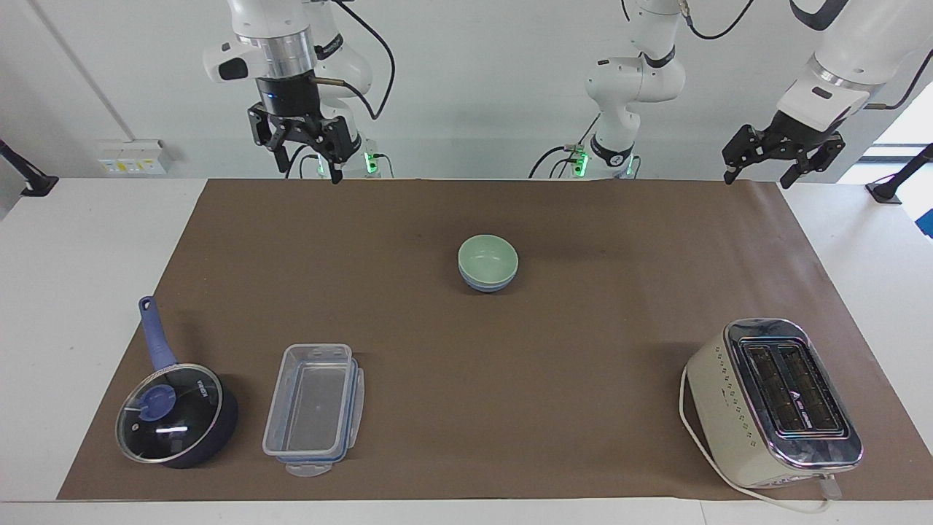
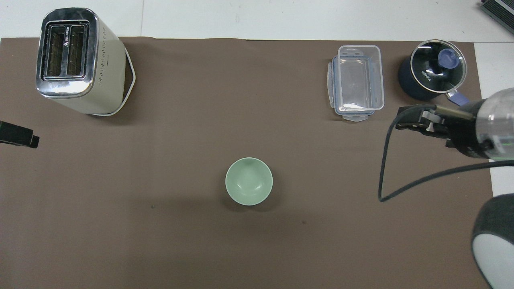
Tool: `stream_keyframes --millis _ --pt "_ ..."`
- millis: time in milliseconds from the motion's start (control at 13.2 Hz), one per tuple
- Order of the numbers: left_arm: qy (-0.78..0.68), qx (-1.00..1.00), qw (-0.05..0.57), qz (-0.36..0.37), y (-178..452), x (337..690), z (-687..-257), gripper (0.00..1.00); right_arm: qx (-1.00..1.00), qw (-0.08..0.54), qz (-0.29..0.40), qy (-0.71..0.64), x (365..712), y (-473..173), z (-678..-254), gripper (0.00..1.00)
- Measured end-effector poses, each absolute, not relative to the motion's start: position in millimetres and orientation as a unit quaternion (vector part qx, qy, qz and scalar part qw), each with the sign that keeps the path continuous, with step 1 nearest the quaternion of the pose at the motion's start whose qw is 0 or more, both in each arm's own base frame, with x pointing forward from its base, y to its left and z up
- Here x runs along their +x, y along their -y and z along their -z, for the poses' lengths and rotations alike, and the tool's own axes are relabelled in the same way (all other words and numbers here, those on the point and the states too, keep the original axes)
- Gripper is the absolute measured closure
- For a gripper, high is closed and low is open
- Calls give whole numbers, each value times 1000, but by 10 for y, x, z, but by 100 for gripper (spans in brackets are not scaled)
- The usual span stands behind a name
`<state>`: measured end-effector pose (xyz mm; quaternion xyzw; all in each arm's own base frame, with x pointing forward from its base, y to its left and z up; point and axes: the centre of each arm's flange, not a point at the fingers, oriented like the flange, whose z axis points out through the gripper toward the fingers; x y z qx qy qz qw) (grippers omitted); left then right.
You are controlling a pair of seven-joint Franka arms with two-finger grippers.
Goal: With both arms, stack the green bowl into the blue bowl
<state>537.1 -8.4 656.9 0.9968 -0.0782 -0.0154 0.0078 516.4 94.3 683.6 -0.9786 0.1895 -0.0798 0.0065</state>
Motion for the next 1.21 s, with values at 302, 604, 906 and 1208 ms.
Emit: stream_keyframes --millis 302,604,906,1208 --pt "80 997 8 15 84 5371 -6570 0 -981 -2 54 -185 4910 25 -7076 0" --pt "79 997 8 15 76 5373 -6567 0 -991 -2 36 -133 4826 571 -7049 0" --pt "78 997 8 15 56 5373 -6567 0 -995 -4 20 -98 4915 491 -6917 0" --pt "78 997 8 14 56 5371 -6575 0 -995 -4 13 -97 4958 486 -6852 0"
